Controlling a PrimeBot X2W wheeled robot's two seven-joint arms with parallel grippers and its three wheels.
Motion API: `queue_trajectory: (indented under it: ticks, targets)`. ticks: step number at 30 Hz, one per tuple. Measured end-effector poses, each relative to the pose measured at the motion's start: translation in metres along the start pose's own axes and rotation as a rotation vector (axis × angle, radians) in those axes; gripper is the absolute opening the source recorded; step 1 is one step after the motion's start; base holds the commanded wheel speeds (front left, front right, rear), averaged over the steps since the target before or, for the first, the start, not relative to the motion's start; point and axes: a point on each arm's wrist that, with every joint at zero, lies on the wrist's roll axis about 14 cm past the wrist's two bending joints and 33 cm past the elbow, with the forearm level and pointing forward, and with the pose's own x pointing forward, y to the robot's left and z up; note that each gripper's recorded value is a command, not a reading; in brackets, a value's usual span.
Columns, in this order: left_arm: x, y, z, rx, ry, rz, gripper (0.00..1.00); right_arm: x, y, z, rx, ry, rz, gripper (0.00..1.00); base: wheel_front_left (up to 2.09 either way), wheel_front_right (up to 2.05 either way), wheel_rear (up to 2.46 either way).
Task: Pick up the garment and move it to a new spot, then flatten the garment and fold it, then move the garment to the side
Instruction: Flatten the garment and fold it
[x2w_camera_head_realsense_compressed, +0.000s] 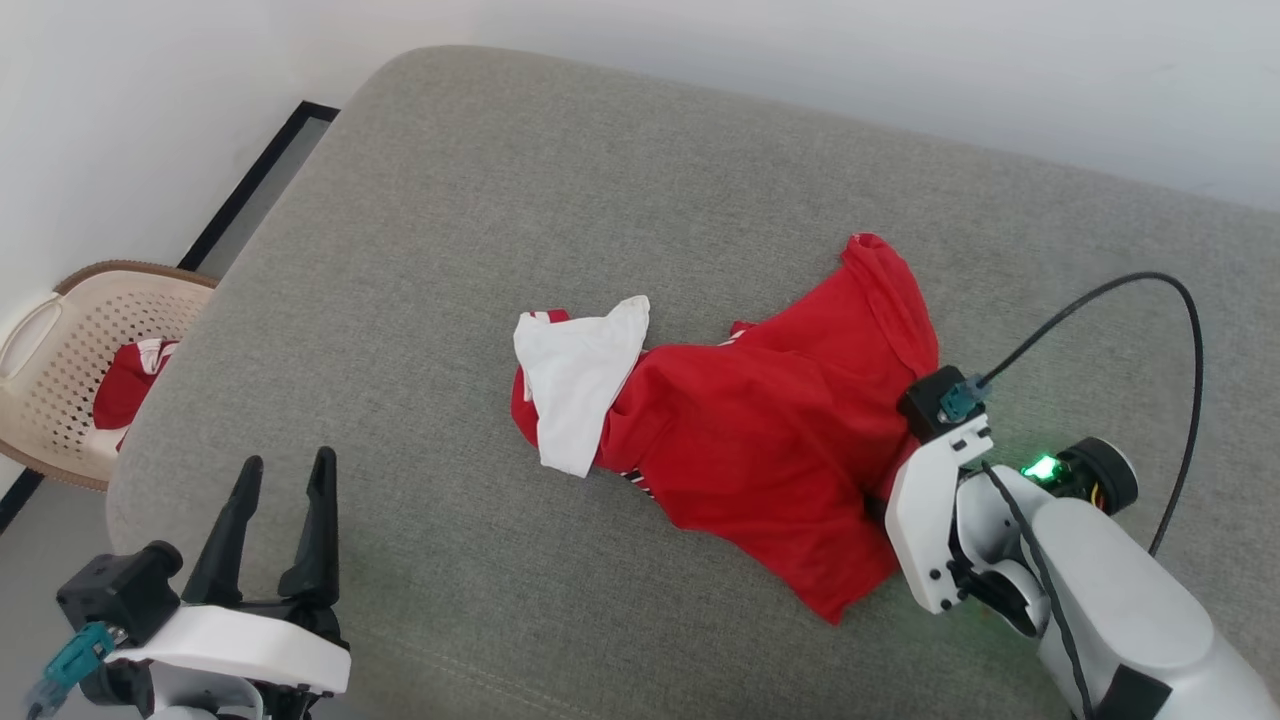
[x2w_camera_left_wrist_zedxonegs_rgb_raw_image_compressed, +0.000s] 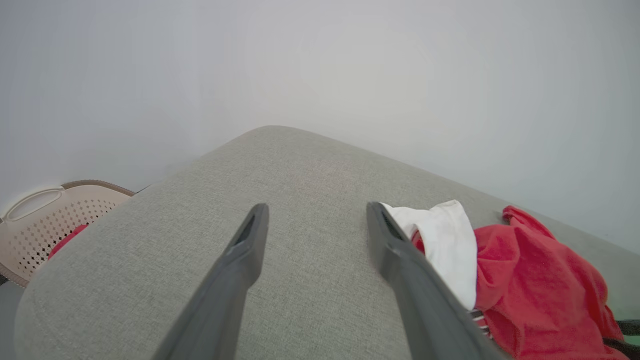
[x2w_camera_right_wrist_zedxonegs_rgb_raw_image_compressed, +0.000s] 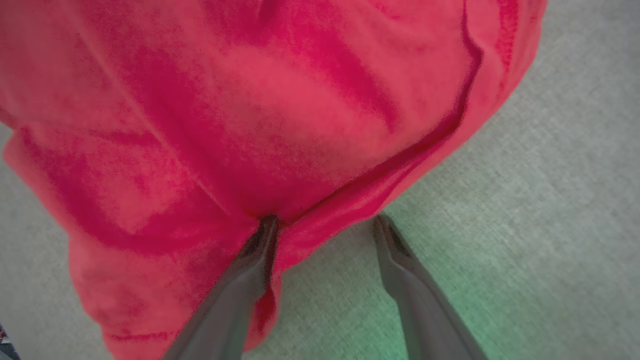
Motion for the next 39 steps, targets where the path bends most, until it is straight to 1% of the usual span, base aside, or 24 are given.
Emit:
queue_trajectory:
  ticks: [2,5,8,13,16,21,23,26,30,31,32,33,34,36,39]
  targets:
    - [-0.001,0.002,0.002,0.001,-0.009,0.01,1.0,0.003,0.001,0.003,-0.008,0.003,0.005,0.0,0.0,0.0,0.0]
    - [-0.001,0.004,0.005,-0.008,-0.03,0.023,1.0,0.002,0.001,0.01,0.017,-0.018,0.017,0.0,0.0,0.0,0.0]
    - [-0.003,0.005,0.007,-0.016,-0.045,0.032,1.0,-0.005,-0.005,0.019,0.014,-0.051,0.013,0.0,0.0,0.0,0.0]
    - [-0.007,0.007,0.006,-0.016,-0.051,0.035,1.0,-0.04,-0.033,0.05,0.023,-0.161,-0.031,0.0,0.0,0.0,0.0]
    - [-0.009,0.004,0.004,-0.023,-0.052,0.024,1.0,-0.068,-0.058,0.061,0.033,-0.21,-0.086,0.0,0.0,0.0,0.0]
    - [-0.012,0.002,0.003,-0.026,-0.052,0.013,1.0,-0.11,-0.098,0.045,0.075,-0.2,-0.209,0.0,0.0,0.0,0.0]
    - [-0.012,0.0,0.002,-0.029,-0.052,0.008,1.0,-0.123,-0.117,0.029,0.107,-0.163,-0.269,0.0,0.0,0.0,0.0]
    - [-0.014,-0.001,0.0,-0.031,-0.046,0.003,1.0,-0.134,-0.136,-0.005,0.179,-0.087,-0.336,0.0,0.0,0.0,0.0]
    - [-0.015,-0.002,-0.004,-0.033,-0.033,-0.001,1.0,-0.129,-0.139,-0.039,0.286,-0.031,-0.349,0.0,0.0,0.0,0.0]
    - [-0.016,-0.002,-0.005,-0.033,-0.03,-0.001,1.0,-0.126,-0.137,-0.046,0.313,-0.021,-0.342,0.2,0.0,0.0,0.0]
    - [-0.016,-0.002,-0.005,-0.033,-0.029,-0.003,1.0,-0.123,-0.134,-0.052,0.333,-0.013,-0.338,0.28,0.0,0.0,0.0]
    - [-0.015,-0.002,-0.005,-0.034,-0.029,-0.003,1.0,-0.12,-0.132,-0.058,0.341,0.002,-0.335,0.48,0.0,0.0,0.0]
    - [-0.015,-0.003,-0.005,-0.034,-0.029,-0.005,1.0,-0.117,-0.13,-0.062,0.345,0.007,-0.335,1.0,0.0,0.0,0.0]
    - [-0.014,-0.003,-0.006,-0.033,-0.027,-0.005,1.0,-0.113,-0.127,-0.067,0.37,0.004,-0.33,1.0,0.0,0.0,0.0]
    - [-0.011,-0.006,-0.007,-0.029,-0.019,-0.019,1.0,-0.113,-0.124,-0.065,0.376,-0.02,-0.33,1.0,0.0,0.0,0.0]
